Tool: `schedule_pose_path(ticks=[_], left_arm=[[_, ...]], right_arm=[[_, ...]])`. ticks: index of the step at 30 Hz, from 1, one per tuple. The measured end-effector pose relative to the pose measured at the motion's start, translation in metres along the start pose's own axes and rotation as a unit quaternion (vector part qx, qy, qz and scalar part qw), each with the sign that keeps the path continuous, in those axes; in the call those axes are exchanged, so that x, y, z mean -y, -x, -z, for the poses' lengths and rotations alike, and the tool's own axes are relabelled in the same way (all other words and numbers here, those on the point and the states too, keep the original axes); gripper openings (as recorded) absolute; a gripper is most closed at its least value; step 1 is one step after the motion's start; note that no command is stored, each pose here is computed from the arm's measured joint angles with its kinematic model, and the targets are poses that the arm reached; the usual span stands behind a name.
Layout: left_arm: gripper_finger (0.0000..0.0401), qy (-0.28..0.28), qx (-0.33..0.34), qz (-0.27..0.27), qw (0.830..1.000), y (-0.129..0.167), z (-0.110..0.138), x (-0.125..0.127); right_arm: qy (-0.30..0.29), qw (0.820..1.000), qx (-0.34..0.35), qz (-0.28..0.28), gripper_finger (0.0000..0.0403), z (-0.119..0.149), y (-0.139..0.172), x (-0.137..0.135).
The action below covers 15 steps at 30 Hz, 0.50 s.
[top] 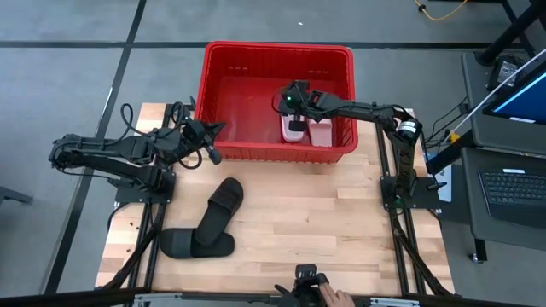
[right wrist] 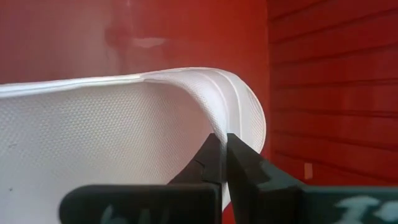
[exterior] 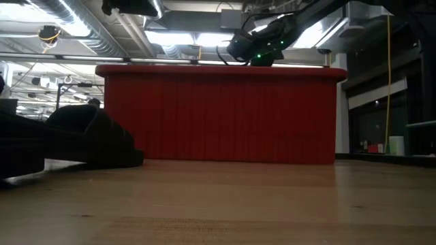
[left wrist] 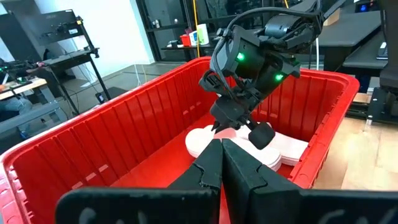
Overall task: Pick and place slides into bin
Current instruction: Put the pink slide into the red container
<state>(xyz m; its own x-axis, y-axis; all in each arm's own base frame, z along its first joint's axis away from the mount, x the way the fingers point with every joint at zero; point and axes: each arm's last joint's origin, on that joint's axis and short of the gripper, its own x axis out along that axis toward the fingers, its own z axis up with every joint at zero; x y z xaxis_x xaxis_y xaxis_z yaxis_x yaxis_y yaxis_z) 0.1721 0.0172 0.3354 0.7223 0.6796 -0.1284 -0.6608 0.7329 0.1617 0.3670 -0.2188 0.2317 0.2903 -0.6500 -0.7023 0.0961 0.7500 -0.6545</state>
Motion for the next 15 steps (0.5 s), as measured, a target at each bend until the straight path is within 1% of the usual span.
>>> schedule_pose_path(ticks=[5, 15], left_arm=[[0.0002, 0.000, 0.000, 0.000, 1.000, 0.000, 0.000, 0.000], [0.0002, 0.000, 0.000, 0.000, 1.000, 0.000, 0.000, 0.000]], right_arm=[[-0.023, 0.999, 0.010, -0.023, 0.0009, 0.001, 0.000, -0.002], [-0.020, 0.999, -0.002, -0.031, 0.0009, 0.013, -0.012, -0.015]])
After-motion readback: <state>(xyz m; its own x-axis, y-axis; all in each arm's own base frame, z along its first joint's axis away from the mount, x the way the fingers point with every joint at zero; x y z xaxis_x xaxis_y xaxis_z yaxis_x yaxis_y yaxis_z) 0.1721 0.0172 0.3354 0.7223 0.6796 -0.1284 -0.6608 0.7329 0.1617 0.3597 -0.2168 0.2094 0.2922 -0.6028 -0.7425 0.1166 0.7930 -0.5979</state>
